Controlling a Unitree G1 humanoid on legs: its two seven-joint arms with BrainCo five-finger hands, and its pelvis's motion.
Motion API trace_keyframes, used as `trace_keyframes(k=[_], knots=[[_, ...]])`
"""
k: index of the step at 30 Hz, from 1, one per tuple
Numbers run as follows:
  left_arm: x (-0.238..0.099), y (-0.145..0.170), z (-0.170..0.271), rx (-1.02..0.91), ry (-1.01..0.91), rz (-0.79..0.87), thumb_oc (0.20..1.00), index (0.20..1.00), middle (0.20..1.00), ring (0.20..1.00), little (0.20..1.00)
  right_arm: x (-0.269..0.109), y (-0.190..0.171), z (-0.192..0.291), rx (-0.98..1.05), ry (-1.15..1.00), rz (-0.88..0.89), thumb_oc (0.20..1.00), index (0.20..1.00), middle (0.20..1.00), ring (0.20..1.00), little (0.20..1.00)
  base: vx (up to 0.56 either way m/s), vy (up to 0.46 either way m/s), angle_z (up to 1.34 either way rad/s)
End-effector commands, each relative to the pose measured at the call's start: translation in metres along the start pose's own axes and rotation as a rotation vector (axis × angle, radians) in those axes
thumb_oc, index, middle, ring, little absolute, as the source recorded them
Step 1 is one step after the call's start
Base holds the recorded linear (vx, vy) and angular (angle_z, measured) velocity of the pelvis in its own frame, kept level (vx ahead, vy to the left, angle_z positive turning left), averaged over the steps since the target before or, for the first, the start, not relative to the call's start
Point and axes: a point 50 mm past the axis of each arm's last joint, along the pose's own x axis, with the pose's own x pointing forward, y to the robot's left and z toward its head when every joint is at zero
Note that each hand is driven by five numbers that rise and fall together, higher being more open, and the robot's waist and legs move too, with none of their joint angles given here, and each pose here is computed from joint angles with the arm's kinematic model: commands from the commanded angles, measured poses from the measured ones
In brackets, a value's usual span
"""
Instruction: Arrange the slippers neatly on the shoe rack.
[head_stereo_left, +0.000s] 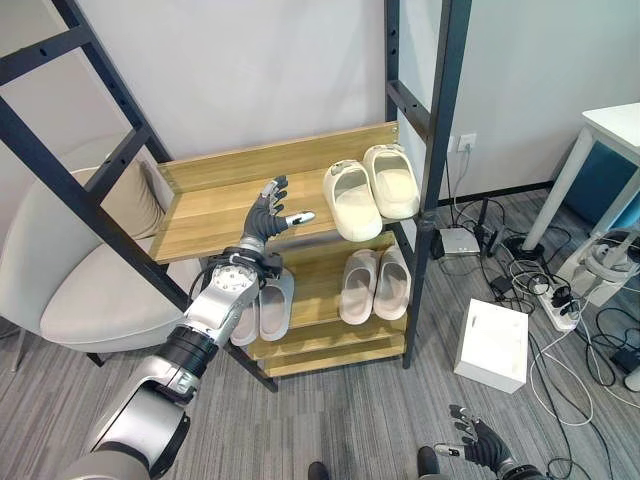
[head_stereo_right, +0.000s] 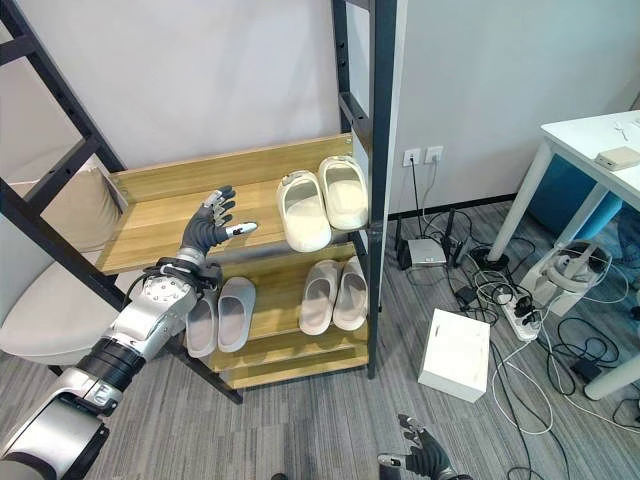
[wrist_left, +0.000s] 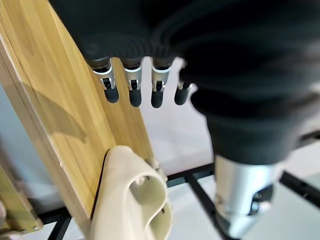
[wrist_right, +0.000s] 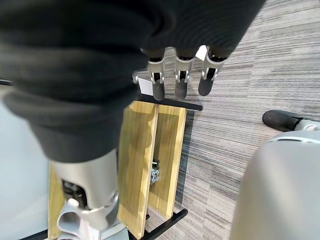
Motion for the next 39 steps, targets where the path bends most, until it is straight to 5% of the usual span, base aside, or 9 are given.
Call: trace_keyframes(k=[1, 18, 39], knots=[[0.030, 0.015, 0.057, 0.041, -0.165, 0.061, 1.000, 1.000, 1.000, 1.000, 1.000, 0.006, -0.001, 0.031, -0.020, -0.134, 0.007, 1.000, 1.000, 1.000, 1.000, 1.000, -0.01, 0.011, -0.06], [0.052, 0.010, 0.033, 0.054, 0.023, 0.164, 1.000, 1.000, 1.000, 1.000, 1.000, 0.010, -0.006, 0.045, -0.044, -0.187, 0.003, 1.000, 1.000, 1.000, 1.000, 1.000, -0.02, 0.006, -0.03], [0.075, 0.064, 0.139, 0.557, -0.183, 0.485, 1.000, 1.000, 1.000, 1.000, 1.000, 0.015, -0.014, 0.072, -0.071, -0.326, -0.030, 1.000, 1.000, 1.000, 1.000, 1.000, -0.05, -0.011, -0.08]])
